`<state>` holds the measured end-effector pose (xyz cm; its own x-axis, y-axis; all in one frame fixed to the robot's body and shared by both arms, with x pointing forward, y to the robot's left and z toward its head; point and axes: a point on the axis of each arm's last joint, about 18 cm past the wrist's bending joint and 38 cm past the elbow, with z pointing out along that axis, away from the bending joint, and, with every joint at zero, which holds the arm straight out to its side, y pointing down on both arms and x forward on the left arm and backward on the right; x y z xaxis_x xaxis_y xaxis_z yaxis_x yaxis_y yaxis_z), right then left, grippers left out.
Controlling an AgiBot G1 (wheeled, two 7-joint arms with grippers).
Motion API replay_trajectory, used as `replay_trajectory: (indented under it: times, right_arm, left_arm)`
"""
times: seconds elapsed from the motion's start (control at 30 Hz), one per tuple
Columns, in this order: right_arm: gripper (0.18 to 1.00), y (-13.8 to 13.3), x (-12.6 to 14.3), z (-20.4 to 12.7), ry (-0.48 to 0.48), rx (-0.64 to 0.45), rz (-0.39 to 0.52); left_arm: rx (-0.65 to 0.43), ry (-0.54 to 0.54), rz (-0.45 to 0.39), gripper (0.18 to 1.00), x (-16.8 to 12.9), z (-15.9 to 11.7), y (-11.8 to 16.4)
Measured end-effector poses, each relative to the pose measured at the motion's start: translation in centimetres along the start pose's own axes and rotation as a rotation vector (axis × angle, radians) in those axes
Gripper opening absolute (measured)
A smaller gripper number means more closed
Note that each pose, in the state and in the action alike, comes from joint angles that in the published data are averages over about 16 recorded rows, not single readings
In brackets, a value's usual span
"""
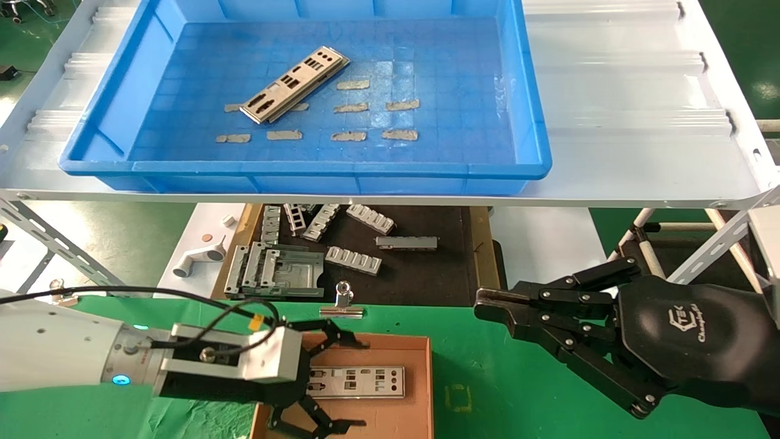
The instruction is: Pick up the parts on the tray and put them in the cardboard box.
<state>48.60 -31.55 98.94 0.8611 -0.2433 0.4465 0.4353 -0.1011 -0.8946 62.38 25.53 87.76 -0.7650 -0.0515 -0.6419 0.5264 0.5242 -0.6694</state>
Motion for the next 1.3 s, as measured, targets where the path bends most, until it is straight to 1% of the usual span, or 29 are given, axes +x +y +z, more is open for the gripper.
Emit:
replay_trajectory:
  times: [0.13, 0.37, 0.57, 0.8, 0.93, 1.0, 1.13, 1.3]
  right_arm:
    - [0.238, 0.0, 0.0, 0.0, 0.0, 0.0, 0.0]
    - [0.317, 0.0, 0.0, 0.0, 0.0, 0.0, 0.0]
    - [0.415, 0.0, 0.0, 0.0, 0.0, 0.0, 0.0]
    - [0.561, 0.0, 0.0, 0.0, 0.0, 0.0, 0.0]
    - [0.665, 0.0, 0.0, 0.0, 0.0, 0.0, 0.0]
    - [0.701, 0.0, 0.0, 0.0, 0.0, 0.0, 0.0]
    - [0.797, 0.0, 0.0, 0.0, 0.0, 0.0, 0.0]
    - [0.877, 0.0, 0.0, 0.0, 0.0, 0.0, 0.0]
  left_arm:
    - [0.041, -0.018, -0.029, 0.889, 0.0, -0.7, -0.9]
    - [0.113, -0.043, -0.078, 0.96, 0.1, -2.1, -2.5]
    - [0.171, -0.06, -0.114, 0.992, 0.3, -3.6, -4.0]
    - [0.233, -0.074, -0.148, 1.001, 0.6, -5.3, -5.6]
    - [0.265, -0.078, -0.165, 1.001, 0.8, -6.4, -6.6]
    - [0.281, -0.08, -0.172, 1.001, 1.0, -7.0, -7.1]
    - [0.31, -0.082, -0.185, 1.001, 1.3, -8.1, -8.1]
    - [0.342, -0.081, -0.199, 1.001, 1.8, -9.5, -9.3]
